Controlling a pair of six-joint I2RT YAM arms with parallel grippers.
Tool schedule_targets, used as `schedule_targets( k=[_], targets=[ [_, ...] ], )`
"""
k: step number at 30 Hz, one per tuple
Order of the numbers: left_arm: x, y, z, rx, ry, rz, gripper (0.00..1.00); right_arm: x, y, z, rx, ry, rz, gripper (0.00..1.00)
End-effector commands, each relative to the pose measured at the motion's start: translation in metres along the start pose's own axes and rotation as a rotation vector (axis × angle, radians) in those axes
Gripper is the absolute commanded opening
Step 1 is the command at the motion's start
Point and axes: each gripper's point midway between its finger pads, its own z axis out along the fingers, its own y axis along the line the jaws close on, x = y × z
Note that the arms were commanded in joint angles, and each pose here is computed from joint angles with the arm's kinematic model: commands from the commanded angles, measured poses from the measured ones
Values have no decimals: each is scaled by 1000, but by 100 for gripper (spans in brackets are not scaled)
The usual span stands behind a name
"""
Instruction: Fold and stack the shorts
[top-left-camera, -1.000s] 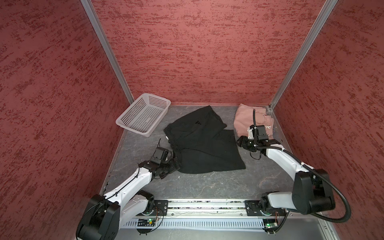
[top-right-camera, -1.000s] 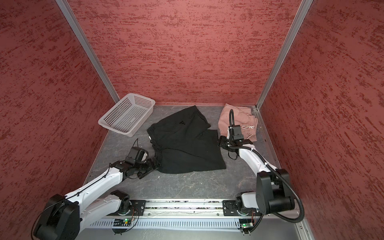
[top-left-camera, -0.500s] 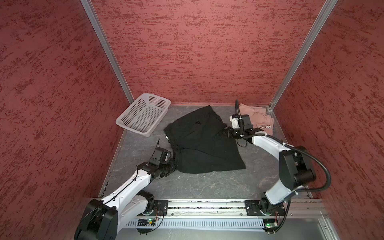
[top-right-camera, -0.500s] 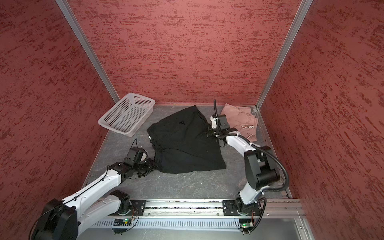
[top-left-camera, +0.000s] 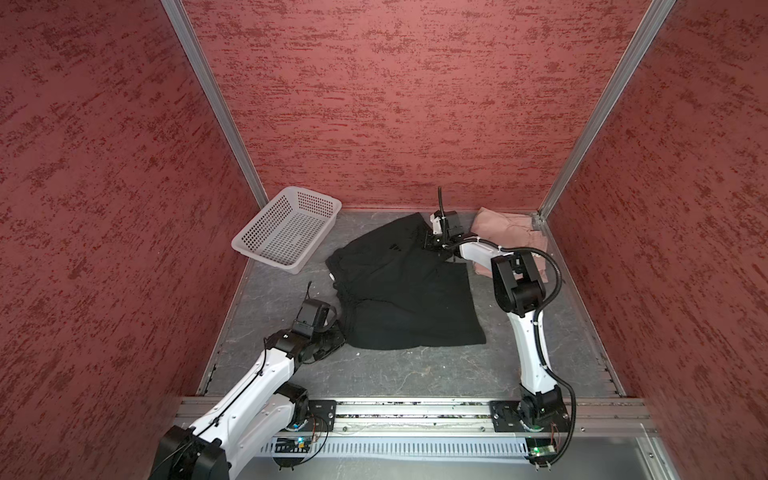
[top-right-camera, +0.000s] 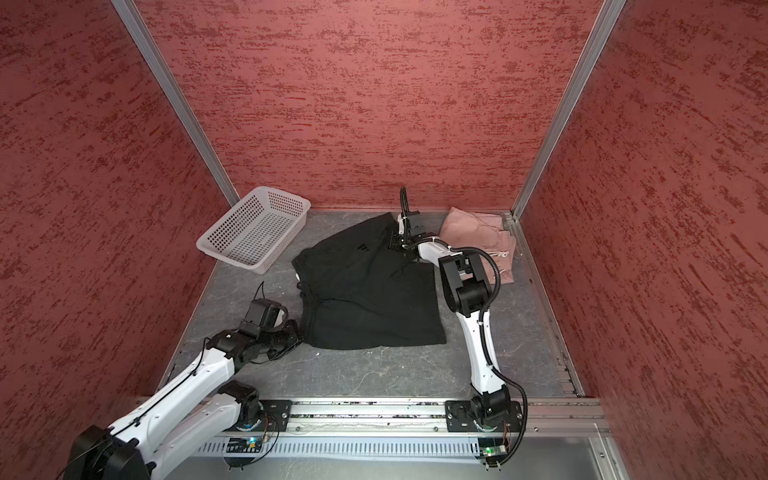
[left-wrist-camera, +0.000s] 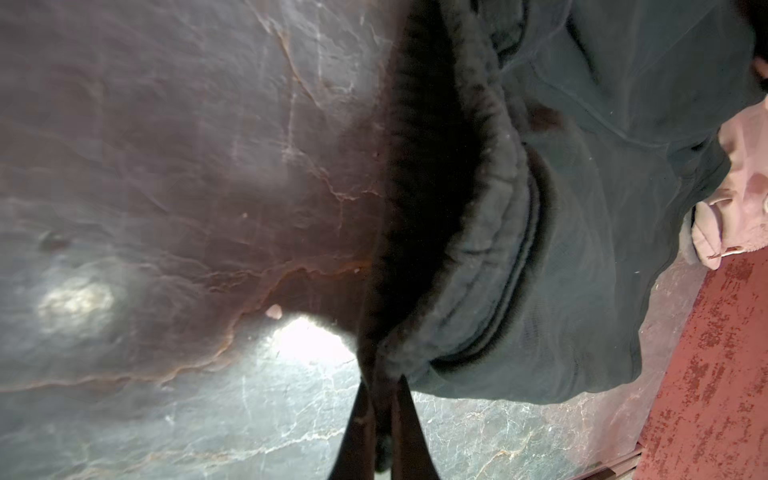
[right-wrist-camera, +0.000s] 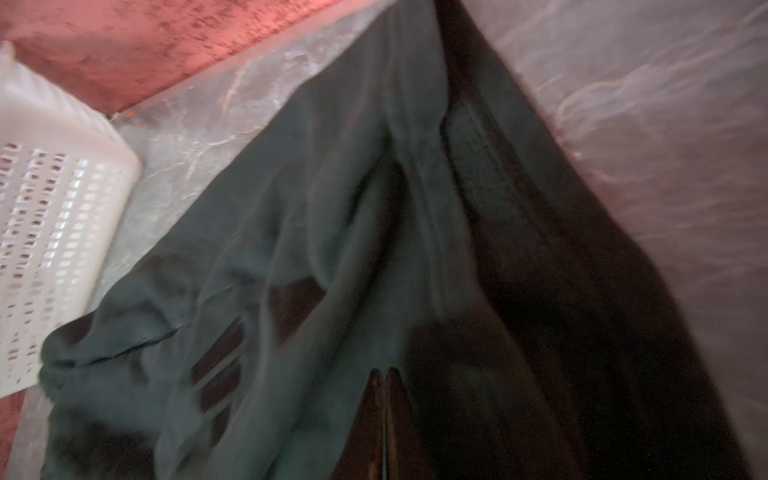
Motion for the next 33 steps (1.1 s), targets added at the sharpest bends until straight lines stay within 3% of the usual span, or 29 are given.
schedule_targets(
  k=[1,10,16,20,21,22,24,28,33],
  targets=[
    [-4,8,-10,-36,-25,-28,0,-3,-13,-1,71,10,53,6],
    [-5,1,-16,58,-26,-86,0,1,-87,-51,78,-32,259,1],
    [-3,5,-23,48,3,-98,0,21,-120,-84,140,-26,301,1],
    [3,8,-25,42,30,-100,3,23,-120,-98,141,-36,277,1],
    [2,8,-26,37,26,-94,21,18,-115,-104,129,-52,259,2],
    [-1,8,-28,31,14,-96,61,12,-107,-111,108,-76,233,4],
    [-10,-1,-33,73,-13,-96,97,-2,-88,-122,46,-119,182,11],
    [-41,-23,-49,91,-108,-23,99,-21,-65,-129,-3,-157,95,37],
    [-107,-60,-49,74,-231,160,100,-38,-55,-115,-32,-176,35,53]
  ],
)
